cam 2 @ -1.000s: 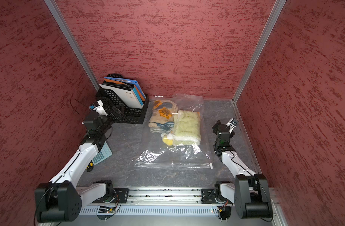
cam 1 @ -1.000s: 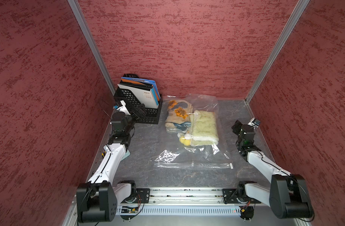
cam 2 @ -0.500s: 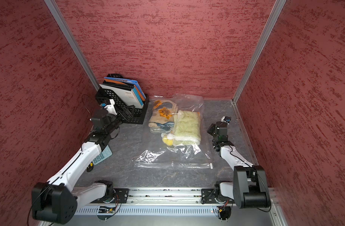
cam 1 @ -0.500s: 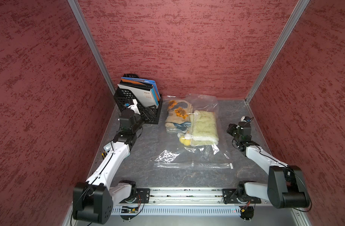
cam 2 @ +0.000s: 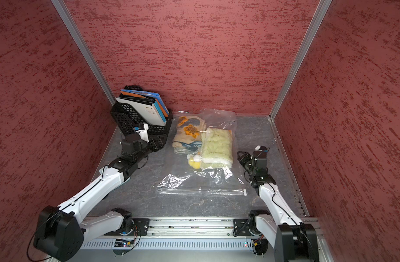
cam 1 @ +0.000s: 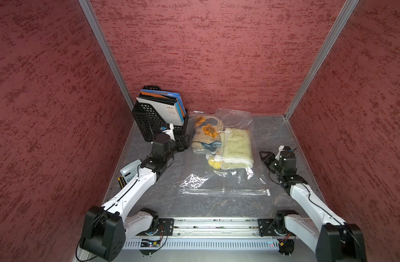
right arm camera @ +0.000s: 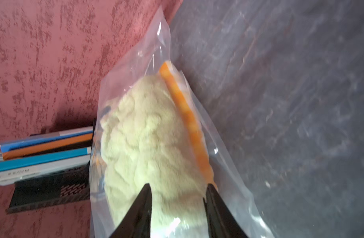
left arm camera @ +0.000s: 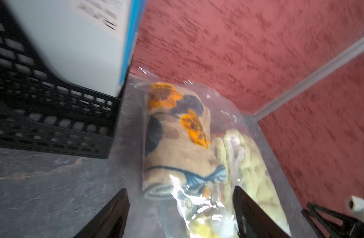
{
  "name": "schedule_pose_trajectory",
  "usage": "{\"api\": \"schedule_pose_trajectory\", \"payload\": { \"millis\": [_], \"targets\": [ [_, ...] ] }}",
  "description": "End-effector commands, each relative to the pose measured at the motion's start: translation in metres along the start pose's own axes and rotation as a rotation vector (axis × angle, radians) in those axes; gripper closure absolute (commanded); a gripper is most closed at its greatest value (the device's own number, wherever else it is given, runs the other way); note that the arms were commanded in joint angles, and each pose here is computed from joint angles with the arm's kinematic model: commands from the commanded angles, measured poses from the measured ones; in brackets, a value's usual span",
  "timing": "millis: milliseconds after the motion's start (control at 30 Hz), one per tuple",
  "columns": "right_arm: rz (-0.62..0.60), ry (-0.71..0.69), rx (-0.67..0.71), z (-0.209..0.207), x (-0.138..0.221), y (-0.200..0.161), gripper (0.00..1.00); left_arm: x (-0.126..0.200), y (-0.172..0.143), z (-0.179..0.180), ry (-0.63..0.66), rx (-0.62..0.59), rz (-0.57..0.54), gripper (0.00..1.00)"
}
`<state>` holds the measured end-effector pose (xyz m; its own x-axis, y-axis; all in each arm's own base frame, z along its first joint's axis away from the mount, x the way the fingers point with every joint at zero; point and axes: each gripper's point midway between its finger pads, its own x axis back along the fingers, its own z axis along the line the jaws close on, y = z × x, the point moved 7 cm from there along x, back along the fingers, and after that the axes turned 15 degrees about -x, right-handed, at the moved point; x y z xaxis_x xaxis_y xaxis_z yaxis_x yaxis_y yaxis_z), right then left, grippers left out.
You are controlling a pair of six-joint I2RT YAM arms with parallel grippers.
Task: Take the blanket out of the vacuum bag
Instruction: Adjust the vacuum bag at the center of the board.
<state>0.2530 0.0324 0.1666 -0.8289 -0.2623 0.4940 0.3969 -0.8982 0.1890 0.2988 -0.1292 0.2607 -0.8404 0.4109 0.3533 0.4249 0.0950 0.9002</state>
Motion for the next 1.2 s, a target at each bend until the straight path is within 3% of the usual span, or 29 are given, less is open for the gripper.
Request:
{"api": "schedule_pose_trajectory", "payload": {
  "millis": [0,67,200,300,367,500,567,667,800,900,1067,1167],
  "targets": [
    [0.132,-0.007,-0.120,-0.009,0.020,-0.026,0.54,0.003,-0.006,-0.035,-0.015,-0.169,0.077,0.26],
    [0.153,-0.009,-0.140,-0.013,0.032,-0.036,0.51,0.003,-0.022,-0.046,-0.024,-0.215,0.153,0.28],
    [0.102,-0.075,-0.075,-0.018,0.046,-0.035,0.41,0.002,-0.045,-0.033,0.092,-0.158,0.235,0.28],
    [0.007,-0.096,0.003,-0.009,0.047,-0.022,0.34,0.002,-0.057,-0.011,0.201,-0.055,0.278,0.25],
    [-0.065,-0.188,0.032,-0.014,0.039,-0.011,0.27,0.001,-0.069,0.008,0.243,0.050,0.337,0.25],
    [-0.085,-0.260,0.118,-0.008,0.017,0.002,0.24,0.006,-0.090,0.035,0.314,0.195,0.429,0.27],
    [-0.131,-0.310,0.149,-0.007,0.008,0.013,0.17,0.008,-0.101,0.040,0.305,0.240,0.465,0.26],
    [-0.142,-0.304,0.191,0.002,-0.010,0.033,0.15,0.000,-0.116,0.037,0.219,0.298,0.526,0.23],
    [-0.089,-0.234,0.165,0.017,-0.042,0.061,0.13,-0.014,-0.139,0.036,0.172,0.345,0.604,0.24],
    [-0.006,-0.119,0.104,0.026,-0.071,0.083,0.21,-0.023,-0.148,0.028,0.085,0.386,0.607,0.33],
    [0.189,0.011,0.130,0.042,-0.122,0.094,0.28,-0.029,-0.156,0.021,0.082,0.357,0.646,0.39],
    [0.252,0.085,0.129,0.056,-0.137,0.098,0.29,-0.031,-0.162,0.019,0.073,0.354,0.666,0.48]
  ]
}}
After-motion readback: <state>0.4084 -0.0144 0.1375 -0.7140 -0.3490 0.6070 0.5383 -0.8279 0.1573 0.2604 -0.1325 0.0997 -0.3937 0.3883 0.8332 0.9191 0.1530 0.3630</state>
